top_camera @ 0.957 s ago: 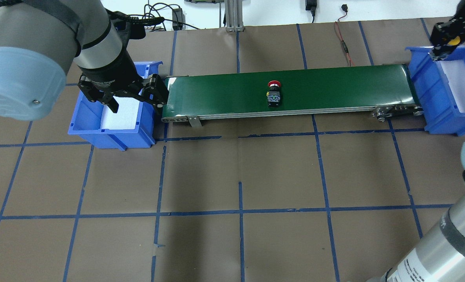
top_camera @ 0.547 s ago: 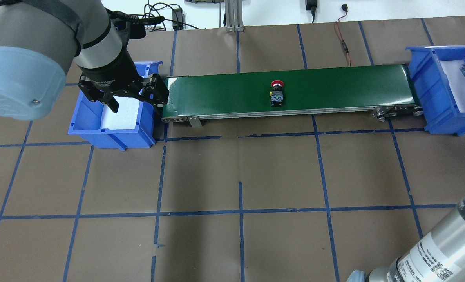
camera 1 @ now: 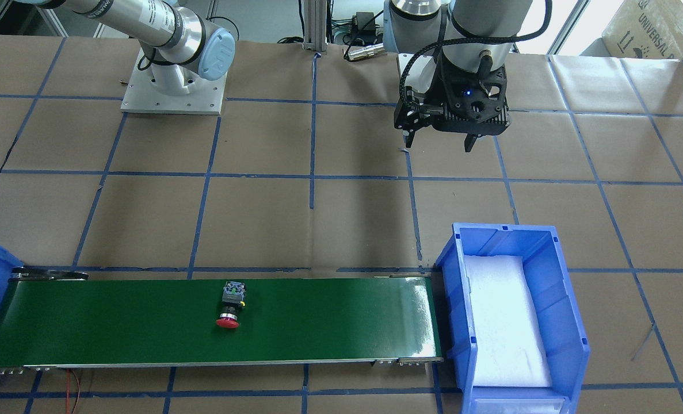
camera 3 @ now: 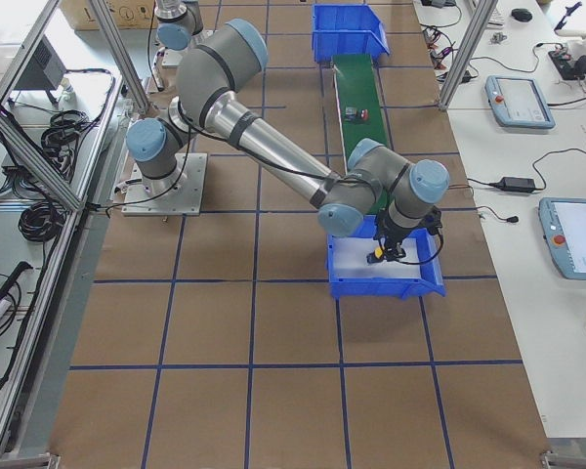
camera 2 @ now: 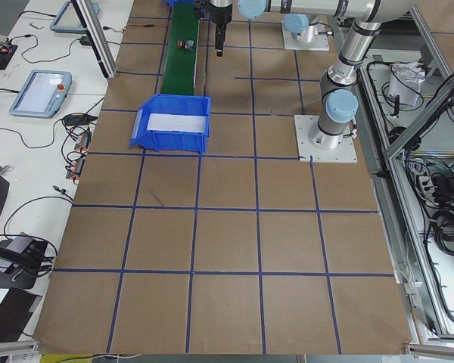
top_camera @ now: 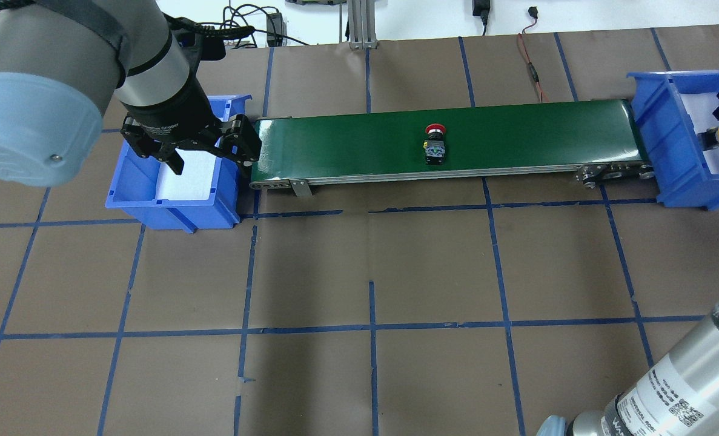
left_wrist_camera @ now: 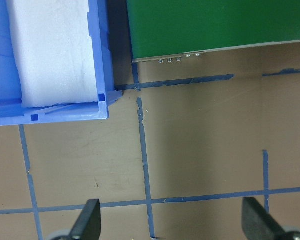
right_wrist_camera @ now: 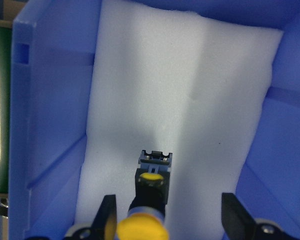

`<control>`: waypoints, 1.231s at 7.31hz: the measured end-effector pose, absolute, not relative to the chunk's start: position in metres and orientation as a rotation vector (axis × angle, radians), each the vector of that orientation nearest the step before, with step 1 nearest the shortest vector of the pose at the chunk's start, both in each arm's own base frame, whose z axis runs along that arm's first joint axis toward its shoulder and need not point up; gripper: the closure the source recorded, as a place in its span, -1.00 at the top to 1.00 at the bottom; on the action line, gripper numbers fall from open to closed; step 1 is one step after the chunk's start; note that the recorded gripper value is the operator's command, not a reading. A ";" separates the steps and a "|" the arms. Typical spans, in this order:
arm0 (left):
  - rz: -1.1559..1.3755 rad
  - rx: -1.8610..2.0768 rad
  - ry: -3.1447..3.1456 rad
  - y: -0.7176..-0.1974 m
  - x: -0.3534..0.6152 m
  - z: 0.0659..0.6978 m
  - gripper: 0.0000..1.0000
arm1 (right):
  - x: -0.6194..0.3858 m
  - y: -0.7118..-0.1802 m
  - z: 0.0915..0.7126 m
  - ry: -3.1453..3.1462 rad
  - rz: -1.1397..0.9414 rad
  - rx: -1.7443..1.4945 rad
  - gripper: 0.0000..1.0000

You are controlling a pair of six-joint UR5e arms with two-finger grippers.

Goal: Transport two buttons from left to right
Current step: 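Carry the yellow button with the right gripper into the far blue bin, then release the yellow button in the bin and raise the right gripper, then lower the right gripper onto the red button and grasp it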

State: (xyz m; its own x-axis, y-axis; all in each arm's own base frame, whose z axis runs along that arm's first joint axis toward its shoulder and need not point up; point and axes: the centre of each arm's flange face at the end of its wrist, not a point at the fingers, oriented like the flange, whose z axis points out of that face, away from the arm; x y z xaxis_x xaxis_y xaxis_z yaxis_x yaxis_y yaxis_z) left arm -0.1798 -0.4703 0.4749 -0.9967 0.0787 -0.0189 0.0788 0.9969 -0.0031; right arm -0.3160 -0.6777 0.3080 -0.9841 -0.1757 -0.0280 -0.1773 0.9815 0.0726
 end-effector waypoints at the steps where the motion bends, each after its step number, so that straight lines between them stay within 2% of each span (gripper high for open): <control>1: -0.007 0.123 3.121 -0.470 -0.180 0.475 1.00 | -0.313 -0.678 0.313 3.108 0.113 -0.281 1.00; 4: -0.006 0.123 3.120 -0.470 -0.180 0.475 1.00 | -0.240 -0.684 0.387 3.141 0.057 -0.341 1.00; 6: -0.005 0.123 3.119 -0.470 -0.180 0.475 1.00 | -0.098 -0.693 0.433 3.146 0.039 -0.395 1.00; 7: -0.005 0.123 3.119 -0.470 -0.180 0.475 1.00 | -0.023 -0.695 0.435 3.135 0.063 -0.408 1.00; 9: -0.005 0.123 3.119 -0.470 -0.180 0.475 1.00 | 0.092 -0.691 0.399 3.130 0.156 -0.331 0.99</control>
State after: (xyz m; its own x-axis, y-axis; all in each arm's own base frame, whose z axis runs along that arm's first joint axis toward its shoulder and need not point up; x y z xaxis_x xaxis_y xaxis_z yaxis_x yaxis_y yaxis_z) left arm -0.1797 -0.4699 0.4750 -0.9967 0.0788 -0.0204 0.0789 0.9969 -0.0021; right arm 0.0918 -0.6909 0.3985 -0.9780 -0.2088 -0.0006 -0.2078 0.9731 0.0996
